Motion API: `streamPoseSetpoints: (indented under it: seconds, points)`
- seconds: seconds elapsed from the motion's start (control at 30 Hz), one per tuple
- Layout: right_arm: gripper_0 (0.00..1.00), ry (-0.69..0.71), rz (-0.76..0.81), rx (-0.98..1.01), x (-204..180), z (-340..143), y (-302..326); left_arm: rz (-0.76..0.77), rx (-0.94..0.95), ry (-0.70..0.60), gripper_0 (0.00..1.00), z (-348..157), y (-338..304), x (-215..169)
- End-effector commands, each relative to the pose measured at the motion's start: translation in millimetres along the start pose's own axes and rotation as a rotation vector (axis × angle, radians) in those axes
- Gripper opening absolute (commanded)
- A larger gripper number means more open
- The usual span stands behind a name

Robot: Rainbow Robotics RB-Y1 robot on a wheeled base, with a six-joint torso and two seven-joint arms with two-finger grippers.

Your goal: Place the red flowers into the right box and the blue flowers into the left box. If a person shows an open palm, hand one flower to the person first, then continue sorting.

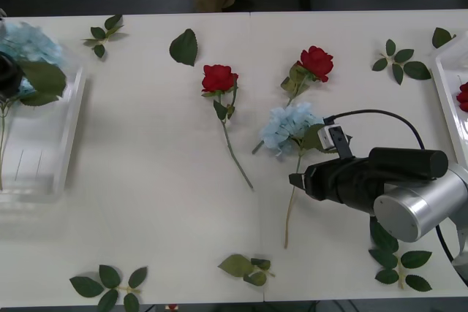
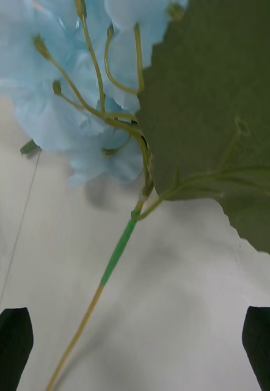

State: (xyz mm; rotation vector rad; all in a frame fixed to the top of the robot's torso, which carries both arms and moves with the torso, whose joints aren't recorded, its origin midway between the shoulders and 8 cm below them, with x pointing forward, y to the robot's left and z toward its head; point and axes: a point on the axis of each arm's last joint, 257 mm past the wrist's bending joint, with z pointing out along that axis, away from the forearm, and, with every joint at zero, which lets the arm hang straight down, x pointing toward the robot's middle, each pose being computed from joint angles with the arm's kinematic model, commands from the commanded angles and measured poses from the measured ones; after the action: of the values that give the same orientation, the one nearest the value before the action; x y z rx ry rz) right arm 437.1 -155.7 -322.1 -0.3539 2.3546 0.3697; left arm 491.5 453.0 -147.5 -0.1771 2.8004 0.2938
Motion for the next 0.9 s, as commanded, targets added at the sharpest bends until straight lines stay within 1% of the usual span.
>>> streamPoseSetpoints:
  seconds: [0.03, 0.07, 0.13, 0.2, 0.37, 0.4, 0.43, 0.47, 0.5, 0.53, 0.57, 0.6, 0.63, 0.67, 0.7, 0.73, 0.9]
  points:
    - [1.0, -0.084, 0.03, -0.031, -39.9, 2.8, 33.3, -0.166, 0.03, -0.117, 0.0, -27.6, 73.6, -32.0]
    - [1.0, -0.088, 0.027, -0.028, -41.8, 4.0, 33.5, -0.187, 0.039, -0.131, 0.0, -25.7, 80.7, -34.4]
    - [1.0, -0.085, 0.025, -0.017, -43.0, 11.6, 33.3, -0.22, 0.063, -0.208, 0.0, -14.3, 101.8, -46.4]
    - [1.0, -0.086, 0.021, -0.009, -45.5, 18.7, 32.9, -0.205, 0.052, -0.25, 0.0, 0.5, 115.7, -49.4]
    - [1.0, -0.1, 0.009, 0.002, -50.6, 35.0, 32.1, -0.206, 0.056, -0.317, 0.0, 54.0, 124.7, -42.5]
    - [0.98, -0.099, 0.006, 0.008, -49.5, 36.7, 29.6, -0.219, 0.059, -0.332, 0.0, 64.6, 125.3, -41.0]
    - [0.91, -0.099, 0.003, 0.014, -49.8, 37.1, 27.7, -0.23, 0.062, -0.338, 0.0, 74.0, 125.0, -38.6]
    - [0.87, -0.096, 0.002, 0.014, -48.1, 37.6, 28.4, -0.236, 0.066, -0.339, 0.0, 77.9, 123.2, -37.6]
    - [0.76, -0.094, -0.001, 0.018, -47.4, 37.5, 26.9, -0.244, 0.072, -0.34, 0.0, 83.2, 121.1, -36.8]
    - [0.64, -0.085, -0.005, 0.023, -44.7, 37.8, 26.1, -0.249, 0.075, -0.334, 0.0, 87.7, 119.6, -34.4]
    - [0.48, -0.08, -0.009, 0.029, -43.6, 37.9, 24.4, -0.253, 0.08, -0.337, 0.02, 89.5, 117.9, -34.9]
    - [0.4, -0.081, -0.011, 0.031, -43.8, 37.8, 23.9, -0.25, 0.08, -0.337, 0.04, 90.5, 116.1, -35.0]
    - [0.24, -0.082, -0.013, 0.034, -44.0, 37.8, 23.3, -0.249, 0.078, -0.337, 0.22, 91.2, 116.4, -34.9]
    - [0.11, -0.081, -0.013, 0.036, -43.6, 38.1, 22.5, -0.249, 0.08, -0.337, 0.9, 91.6, 115.5, -34.8]
    - [0.06, -0.078, -0.013, 0.037, -42.7, 38.4, 21.9, -0.25, 0.081, -0.337, 1.0, 91.6, 115.2, -34.8]
    - [0.0, -0.076, -0.013, 0.037, -41.8, 38.8, 22.0, -0.251, 0.087, -0.336, 1.0, 92.5, 112.7, -34.8]
    - [0.0, -0.064, -0.023, 0.053, -36.4, 41.0, 16.8, -0.248, 0.09, -0.334, 1.0, 94.1, 109.3, -34.7]
